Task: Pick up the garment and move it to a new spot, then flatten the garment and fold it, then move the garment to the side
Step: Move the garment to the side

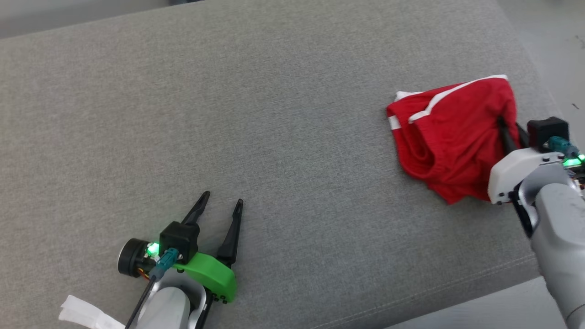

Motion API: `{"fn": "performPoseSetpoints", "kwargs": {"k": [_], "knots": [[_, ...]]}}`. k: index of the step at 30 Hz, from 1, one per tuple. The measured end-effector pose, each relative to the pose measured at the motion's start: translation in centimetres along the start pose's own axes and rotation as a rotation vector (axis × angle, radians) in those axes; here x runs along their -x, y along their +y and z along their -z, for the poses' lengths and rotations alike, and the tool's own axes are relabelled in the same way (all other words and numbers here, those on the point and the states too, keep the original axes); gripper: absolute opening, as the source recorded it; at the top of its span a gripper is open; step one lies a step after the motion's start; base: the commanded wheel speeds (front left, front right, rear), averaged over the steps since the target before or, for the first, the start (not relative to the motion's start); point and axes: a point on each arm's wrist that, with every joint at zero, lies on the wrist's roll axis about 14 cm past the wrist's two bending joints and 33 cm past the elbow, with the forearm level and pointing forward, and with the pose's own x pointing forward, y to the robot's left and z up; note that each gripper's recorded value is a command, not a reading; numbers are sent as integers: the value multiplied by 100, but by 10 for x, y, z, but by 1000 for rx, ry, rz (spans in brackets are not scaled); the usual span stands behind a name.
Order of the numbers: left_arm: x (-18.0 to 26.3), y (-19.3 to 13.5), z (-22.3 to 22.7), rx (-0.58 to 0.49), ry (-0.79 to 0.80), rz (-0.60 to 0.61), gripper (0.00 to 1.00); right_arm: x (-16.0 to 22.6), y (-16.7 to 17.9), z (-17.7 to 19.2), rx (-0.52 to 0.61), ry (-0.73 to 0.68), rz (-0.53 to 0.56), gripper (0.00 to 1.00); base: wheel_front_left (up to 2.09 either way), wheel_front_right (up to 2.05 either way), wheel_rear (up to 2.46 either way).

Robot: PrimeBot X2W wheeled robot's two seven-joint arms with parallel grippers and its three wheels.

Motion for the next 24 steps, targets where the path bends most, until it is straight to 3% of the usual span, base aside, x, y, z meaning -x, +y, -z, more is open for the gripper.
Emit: {"fn": "performPoseSetpoints", "kwargs": {"k": [5, 9, 10, 11, 12, 17, 21, 24], "knots": [[7, 19, 1, 7, -3, -56, 100, -19, -39, -1, 109, 63, 62, 0, 0, 0, 0], [13, 32, 4, 18, -1, -94, 100, -34, -58, -9, 114, 61, 117, 0, 0, 0, 0], [14, 34, 4, 19, 0, -100, 100, -36, -60, -9, 106, 64, 127, 9, 0, 0, 0], [16, 37, 5, 22, 1, -109, 100, -39, -63, -9, 94, 66, 142, 85, 0, 0, 0], [17, 41, 6, 23, 2, -118, 100, -41, -65, -7, 98, 75, 150, 100, 0, 0, 0], [23, 54, 7, 27, 3, -160, 100, -56, -50, -18, 79, 20, 155, 100, 0, 0, 0], [28, 65, 0, 18, -15, -195, 100, -66, -19, -55, 13, -118, 135, 100, 0, 0, 0], [32, 74, -8, 2, -34, -230, 100, -66, 16, -106, -37, -284, 88, 100, 0, 0, 0]]}}
